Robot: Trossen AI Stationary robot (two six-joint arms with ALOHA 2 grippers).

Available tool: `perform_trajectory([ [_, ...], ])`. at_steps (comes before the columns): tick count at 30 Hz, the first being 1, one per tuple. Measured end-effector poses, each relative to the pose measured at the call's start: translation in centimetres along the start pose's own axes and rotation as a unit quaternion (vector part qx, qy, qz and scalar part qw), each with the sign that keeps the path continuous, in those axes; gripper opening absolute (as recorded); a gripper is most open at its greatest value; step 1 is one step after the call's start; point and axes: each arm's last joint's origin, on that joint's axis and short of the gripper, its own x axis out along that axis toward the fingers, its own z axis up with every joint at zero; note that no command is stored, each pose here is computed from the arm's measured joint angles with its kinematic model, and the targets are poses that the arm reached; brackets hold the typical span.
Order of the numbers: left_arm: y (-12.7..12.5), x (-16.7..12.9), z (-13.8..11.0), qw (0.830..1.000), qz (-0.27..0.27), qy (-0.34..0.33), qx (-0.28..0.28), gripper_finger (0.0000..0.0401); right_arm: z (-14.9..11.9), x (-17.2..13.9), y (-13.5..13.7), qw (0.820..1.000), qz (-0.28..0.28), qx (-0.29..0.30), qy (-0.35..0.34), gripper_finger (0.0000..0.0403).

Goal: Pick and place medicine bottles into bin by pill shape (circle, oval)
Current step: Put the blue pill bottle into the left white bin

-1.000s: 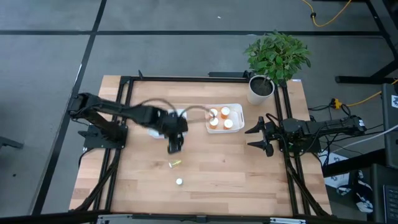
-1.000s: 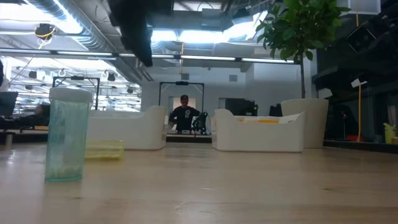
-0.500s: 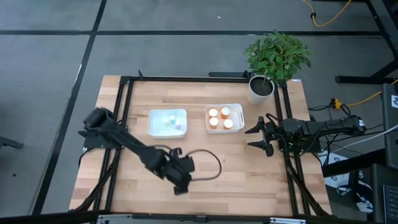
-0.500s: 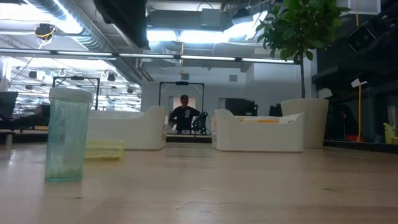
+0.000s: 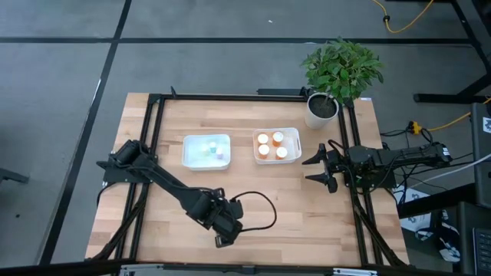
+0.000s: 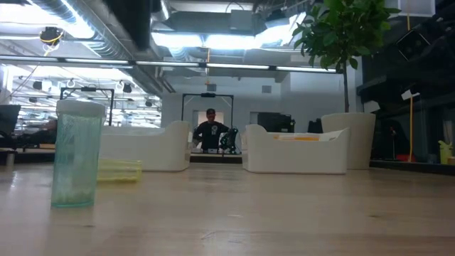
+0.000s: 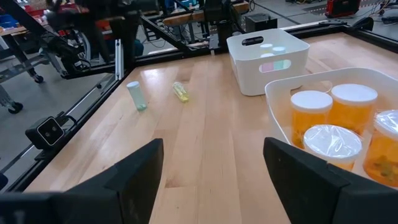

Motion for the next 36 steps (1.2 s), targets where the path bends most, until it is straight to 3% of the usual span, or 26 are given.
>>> perform_trajectory([
  [5, 0.2, 1.2, -0.7, 1.000, 0.004, 0.015, -0.011, 0.0244, 0.0, 0.0, 0.0, 1.000, 0.000, 0.000, 0.000, 0.0279],
  [9, 0.3, 1.9, -1.2, 1.000, 0.009, 0.020, -0.017, 0.0260, 0.0, 0.0, 0.0, 1.000, 0.000, 0.000, 0.000, 0.0279],
  [36, 0.5, 6.0, -4.0, 0.999, -0.006, 0.026, -0.032, 0.0256, 0.0, 0.0, 0.0, 1.000, 0.000, 0.000, 0.000, 0.0279],
])
